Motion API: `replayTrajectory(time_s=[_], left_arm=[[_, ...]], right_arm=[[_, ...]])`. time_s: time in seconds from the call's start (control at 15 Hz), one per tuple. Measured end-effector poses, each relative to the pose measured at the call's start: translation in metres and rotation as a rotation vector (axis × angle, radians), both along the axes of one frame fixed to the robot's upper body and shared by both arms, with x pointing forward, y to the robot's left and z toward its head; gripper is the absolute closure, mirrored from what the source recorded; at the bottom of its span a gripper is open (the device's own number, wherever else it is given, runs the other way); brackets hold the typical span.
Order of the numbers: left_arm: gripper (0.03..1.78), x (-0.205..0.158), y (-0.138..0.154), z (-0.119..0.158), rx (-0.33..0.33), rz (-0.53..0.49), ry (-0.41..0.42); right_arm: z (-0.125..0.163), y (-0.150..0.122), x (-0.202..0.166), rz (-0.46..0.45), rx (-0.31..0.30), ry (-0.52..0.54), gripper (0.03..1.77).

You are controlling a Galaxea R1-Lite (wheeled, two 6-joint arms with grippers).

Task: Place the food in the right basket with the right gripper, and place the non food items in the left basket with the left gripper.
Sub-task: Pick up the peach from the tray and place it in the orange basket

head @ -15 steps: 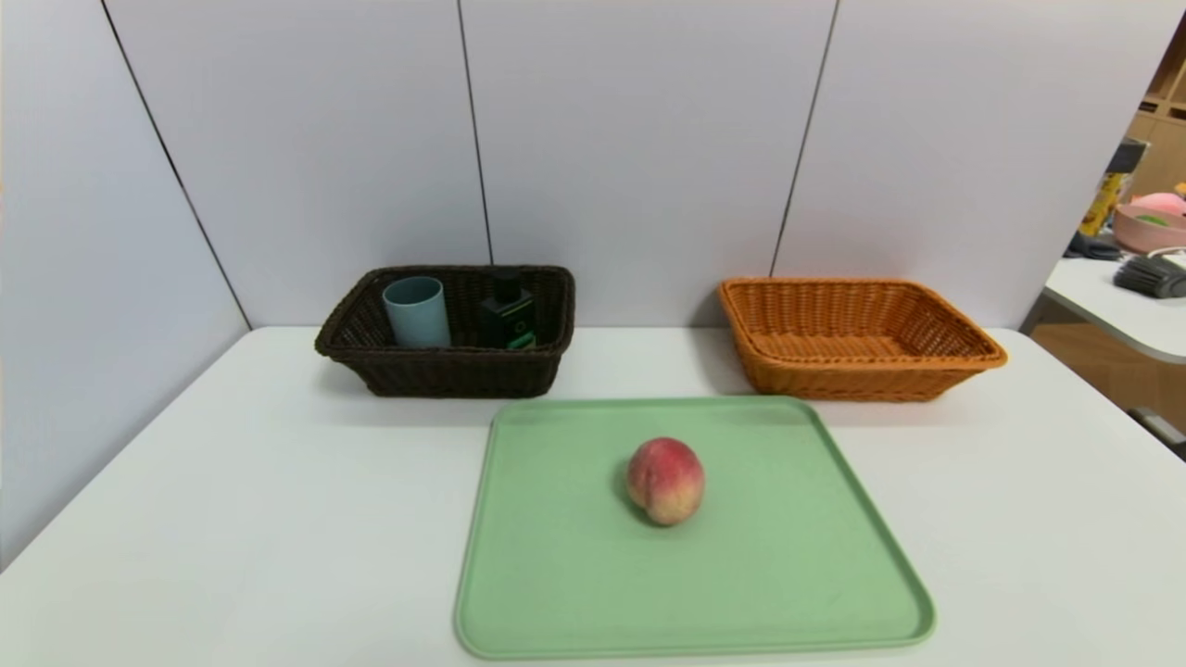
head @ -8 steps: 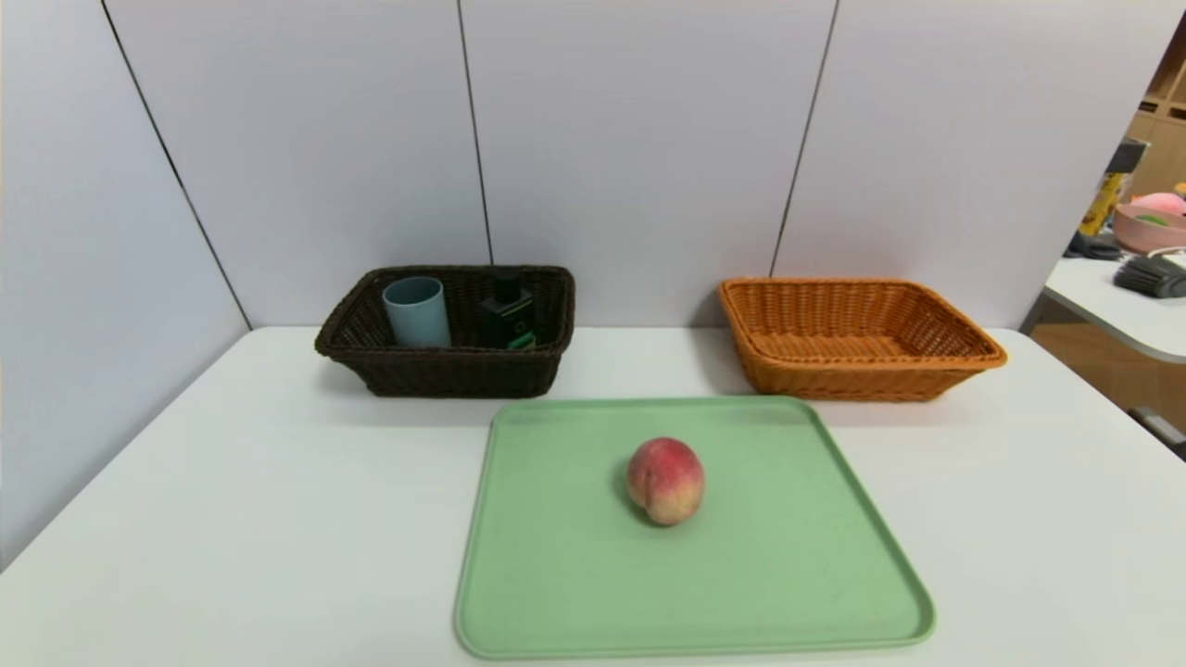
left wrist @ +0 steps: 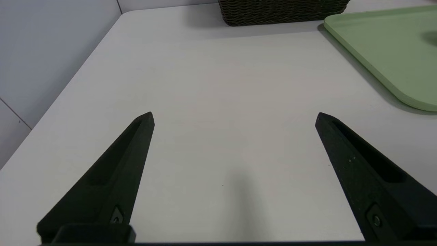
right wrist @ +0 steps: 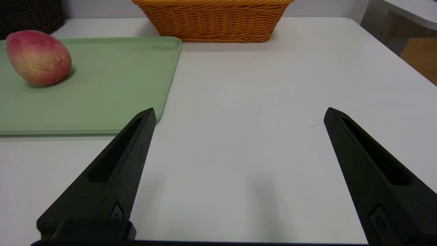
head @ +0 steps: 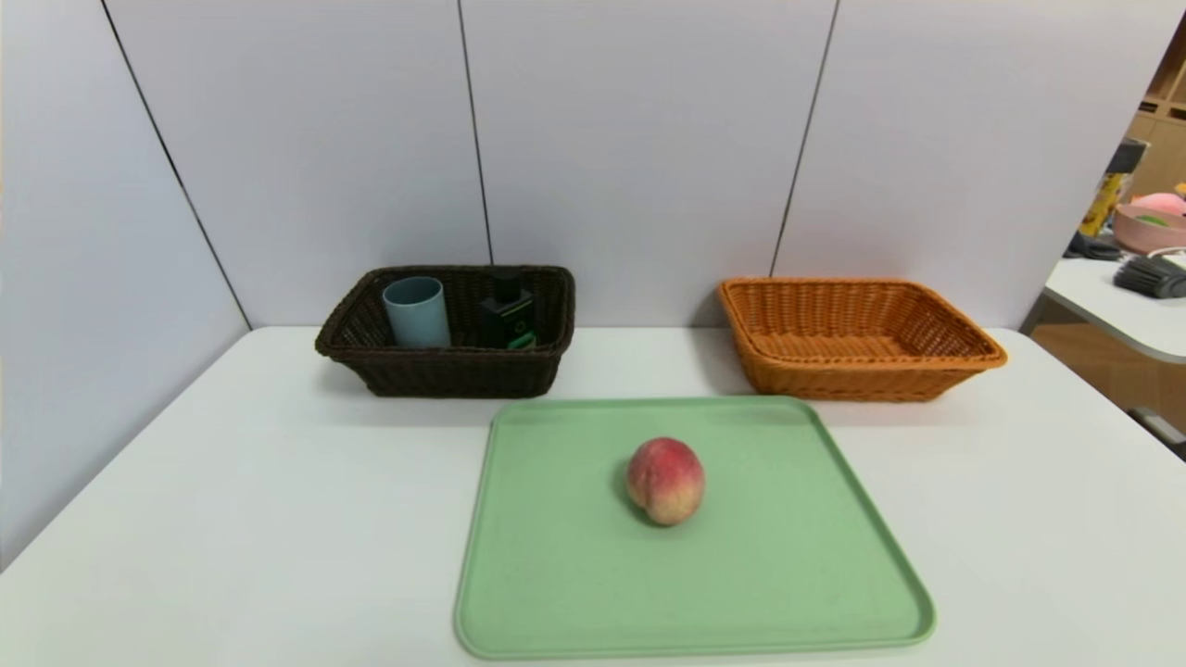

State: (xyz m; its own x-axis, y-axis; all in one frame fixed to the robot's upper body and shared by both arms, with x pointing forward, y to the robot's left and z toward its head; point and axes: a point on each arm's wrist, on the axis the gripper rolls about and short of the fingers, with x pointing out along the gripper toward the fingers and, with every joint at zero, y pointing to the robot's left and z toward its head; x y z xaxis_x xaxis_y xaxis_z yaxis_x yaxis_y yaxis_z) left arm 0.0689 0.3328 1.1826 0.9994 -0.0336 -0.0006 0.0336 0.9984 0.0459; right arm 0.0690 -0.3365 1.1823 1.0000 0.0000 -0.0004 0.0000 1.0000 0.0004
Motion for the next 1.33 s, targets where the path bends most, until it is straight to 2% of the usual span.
replayTrajectory(time_s=[1.13,1.33], left_arm=[[0.12,0.0,0.0,0.0,0.0,0.0,0.0],[0.12,0.0,0.0,0.0,0.0,0.0,0.001]], right_arm=[[-0.001,0.0,0.0,0.0,-0.004,0.023,0.1],[0.015,0.0,-0.002,0.011,-0.001,0.031,0.1]])
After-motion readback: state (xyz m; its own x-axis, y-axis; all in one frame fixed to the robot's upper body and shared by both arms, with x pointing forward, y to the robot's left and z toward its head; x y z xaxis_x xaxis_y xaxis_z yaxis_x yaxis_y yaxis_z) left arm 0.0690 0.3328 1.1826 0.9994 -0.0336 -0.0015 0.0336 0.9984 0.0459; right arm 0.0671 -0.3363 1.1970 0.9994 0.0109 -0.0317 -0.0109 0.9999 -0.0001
